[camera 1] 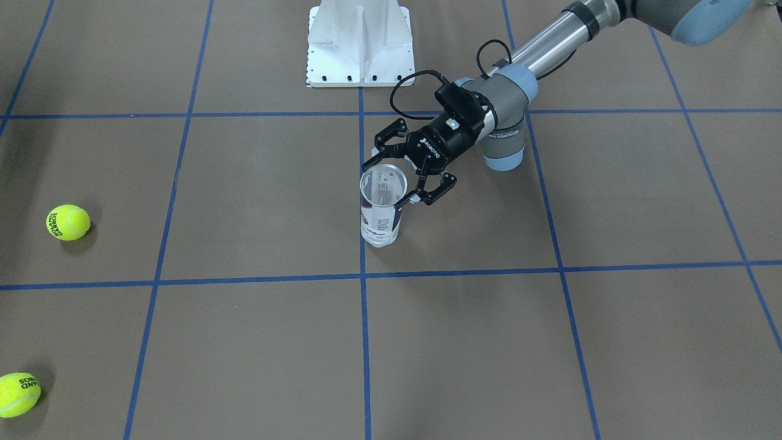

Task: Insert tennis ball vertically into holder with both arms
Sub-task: 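Set the can upright on the table and open the left gripper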

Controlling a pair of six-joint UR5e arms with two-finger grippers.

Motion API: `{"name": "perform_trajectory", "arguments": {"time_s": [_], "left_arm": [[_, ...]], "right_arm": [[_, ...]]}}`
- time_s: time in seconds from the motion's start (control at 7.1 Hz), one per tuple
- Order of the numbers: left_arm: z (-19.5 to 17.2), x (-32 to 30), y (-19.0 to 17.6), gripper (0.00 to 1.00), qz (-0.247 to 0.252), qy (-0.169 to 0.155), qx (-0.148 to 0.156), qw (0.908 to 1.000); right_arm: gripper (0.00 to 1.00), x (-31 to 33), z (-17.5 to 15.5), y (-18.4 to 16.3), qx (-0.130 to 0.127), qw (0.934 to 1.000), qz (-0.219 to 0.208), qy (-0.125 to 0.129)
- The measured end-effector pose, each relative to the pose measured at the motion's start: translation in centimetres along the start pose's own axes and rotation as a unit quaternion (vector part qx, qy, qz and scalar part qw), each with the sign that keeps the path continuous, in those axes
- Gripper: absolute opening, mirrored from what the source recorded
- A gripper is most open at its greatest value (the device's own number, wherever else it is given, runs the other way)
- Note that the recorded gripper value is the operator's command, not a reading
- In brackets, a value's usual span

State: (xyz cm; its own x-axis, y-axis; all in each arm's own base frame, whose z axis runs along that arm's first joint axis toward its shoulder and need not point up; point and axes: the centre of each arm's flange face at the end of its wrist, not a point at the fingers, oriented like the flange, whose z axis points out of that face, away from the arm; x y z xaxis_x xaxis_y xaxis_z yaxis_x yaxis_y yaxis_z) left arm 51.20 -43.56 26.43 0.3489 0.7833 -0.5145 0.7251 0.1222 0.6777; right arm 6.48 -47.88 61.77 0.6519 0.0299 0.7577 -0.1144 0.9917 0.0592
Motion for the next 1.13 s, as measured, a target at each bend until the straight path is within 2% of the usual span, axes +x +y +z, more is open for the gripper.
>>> {"name": "perform_trajectory", "arguments": {"time_s": [0.56, 1.13], "left_arm": [[0.1, 0.2, -0.3, 0.99, -0.003, 0.001, 0.004, 1.0000], [-0.2, 1.1, -4.4, 0.99, -0.008, 0.015, 0.034, 0.9993]], "right_arm": [[1.00, 0.0, 0.0, -0.2, 0.000, 1.0000, 0.000, 0.000], [1.00, 0.0, 0.0, -0.1, 0.000, 1.0000, 0.001, 0.000]]}}
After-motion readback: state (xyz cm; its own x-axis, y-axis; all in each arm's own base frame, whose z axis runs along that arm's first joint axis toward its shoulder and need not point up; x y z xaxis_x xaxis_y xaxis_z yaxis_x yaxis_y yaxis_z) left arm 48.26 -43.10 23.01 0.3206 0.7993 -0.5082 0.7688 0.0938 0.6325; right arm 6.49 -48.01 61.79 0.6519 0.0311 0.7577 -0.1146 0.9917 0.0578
